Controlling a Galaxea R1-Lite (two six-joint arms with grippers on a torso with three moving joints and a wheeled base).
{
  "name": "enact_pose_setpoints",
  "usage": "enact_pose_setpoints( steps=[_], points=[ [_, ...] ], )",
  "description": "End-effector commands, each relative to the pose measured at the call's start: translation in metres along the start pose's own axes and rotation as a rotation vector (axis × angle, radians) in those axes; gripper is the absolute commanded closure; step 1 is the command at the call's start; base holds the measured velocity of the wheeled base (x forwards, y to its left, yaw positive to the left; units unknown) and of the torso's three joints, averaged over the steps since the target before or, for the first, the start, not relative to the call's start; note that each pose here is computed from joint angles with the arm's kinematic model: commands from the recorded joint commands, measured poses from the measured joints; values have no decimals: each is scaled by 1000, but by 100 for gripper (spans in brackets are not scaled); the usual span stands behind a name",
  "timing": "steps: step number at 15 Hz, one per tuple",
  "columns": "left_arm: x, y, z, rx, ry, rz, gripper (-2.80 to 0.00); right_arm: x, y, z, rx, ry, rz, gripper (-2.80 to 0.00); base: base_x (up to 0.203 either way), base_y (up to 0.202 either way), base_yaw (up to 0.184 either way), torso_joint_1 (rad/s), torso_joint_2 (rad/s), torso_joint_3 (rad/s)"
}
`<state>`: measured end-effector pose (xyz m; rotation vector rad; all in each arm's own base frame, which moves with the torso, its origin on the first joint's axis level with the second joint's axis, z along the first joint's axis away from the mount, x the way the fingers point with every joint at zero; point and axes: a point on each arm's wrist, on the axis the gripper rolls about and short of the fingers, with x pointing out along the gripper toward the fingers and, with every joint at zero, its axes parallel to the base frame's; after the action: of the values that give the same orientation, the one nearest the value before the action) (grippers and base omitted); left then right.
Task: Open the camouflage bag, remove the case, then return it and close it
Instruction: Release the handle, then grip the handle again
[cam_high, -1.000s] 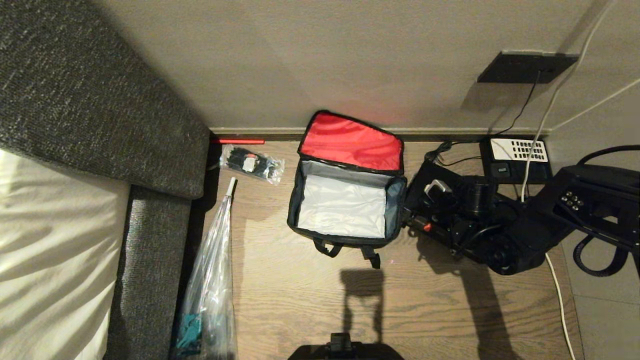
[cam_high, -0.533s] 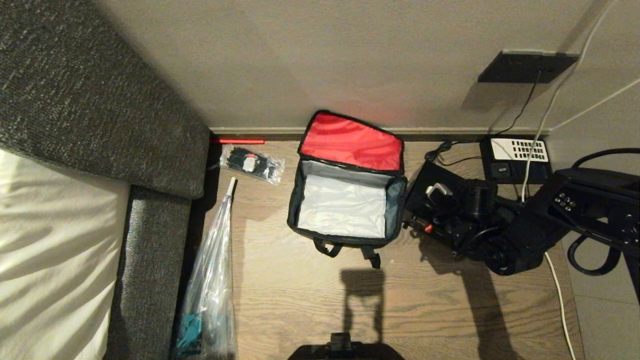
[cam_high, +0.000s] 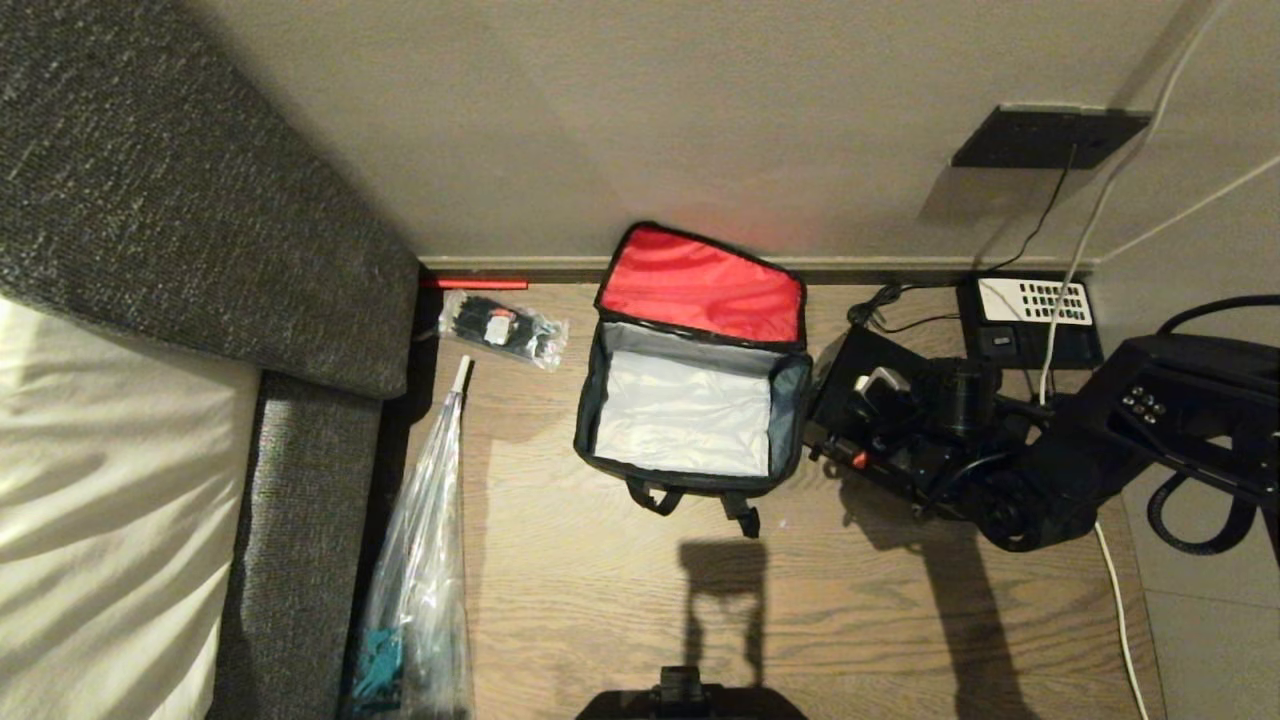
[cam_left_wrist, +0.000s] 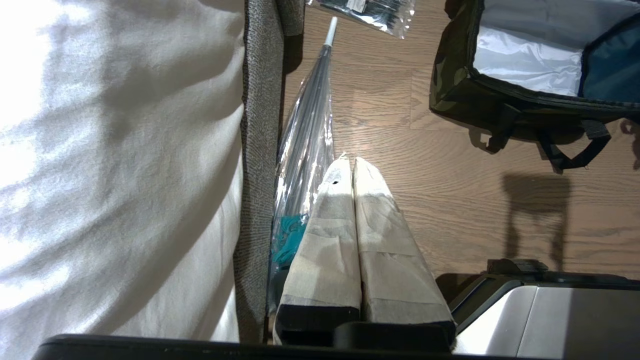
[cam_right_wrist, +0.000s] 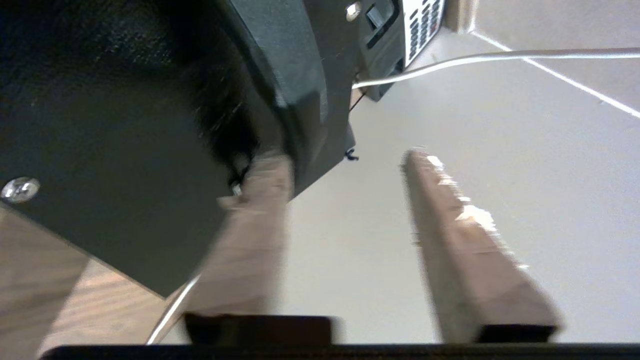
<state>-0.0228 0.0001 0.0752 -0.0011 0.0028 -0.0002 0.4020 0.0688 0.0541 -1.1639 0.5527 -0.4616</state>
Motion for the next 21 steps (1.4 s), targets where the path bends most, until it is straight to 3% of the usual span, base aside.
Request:
enact_pose_setpoints(
  steps=[1, 4, 9, 10, 16, 21],
  points=[
    [0, 0, 0, 0, 0, 0, 0, -3, 0, -3, -16, 2, 9, -280, 0, 0, 0, 0, 0, 0],
    [0, 0, 0, 0, 0, 0, 0, -19, -18, -12, -20, -7, 14, -280, 0, 0, 0, 0, 0, 0],
    [0, 0, 0, 0, 0, 0, 0, -56, -70, -32, -3, -40, 18, -280, 0, 0, 0, 0, 0, 0],
    [0, 0, 0, 0, 0, 0, 0, -66, -82, -38, 3, -49, 14, 0, 0, 0, 0, 0, 0, 0],
    [0, 0, 0, 0, 0, 2, 0, -130, -136, -93, 100, -55, 43, 0, 0, 0, 0, 0, 0, 0],
    [0, 0, 0, 1, 0, 0, 0, -181, -161, -147, 244, -30, 78, 0, 0, 0, 0, 0, 0, 0]
  ],
)
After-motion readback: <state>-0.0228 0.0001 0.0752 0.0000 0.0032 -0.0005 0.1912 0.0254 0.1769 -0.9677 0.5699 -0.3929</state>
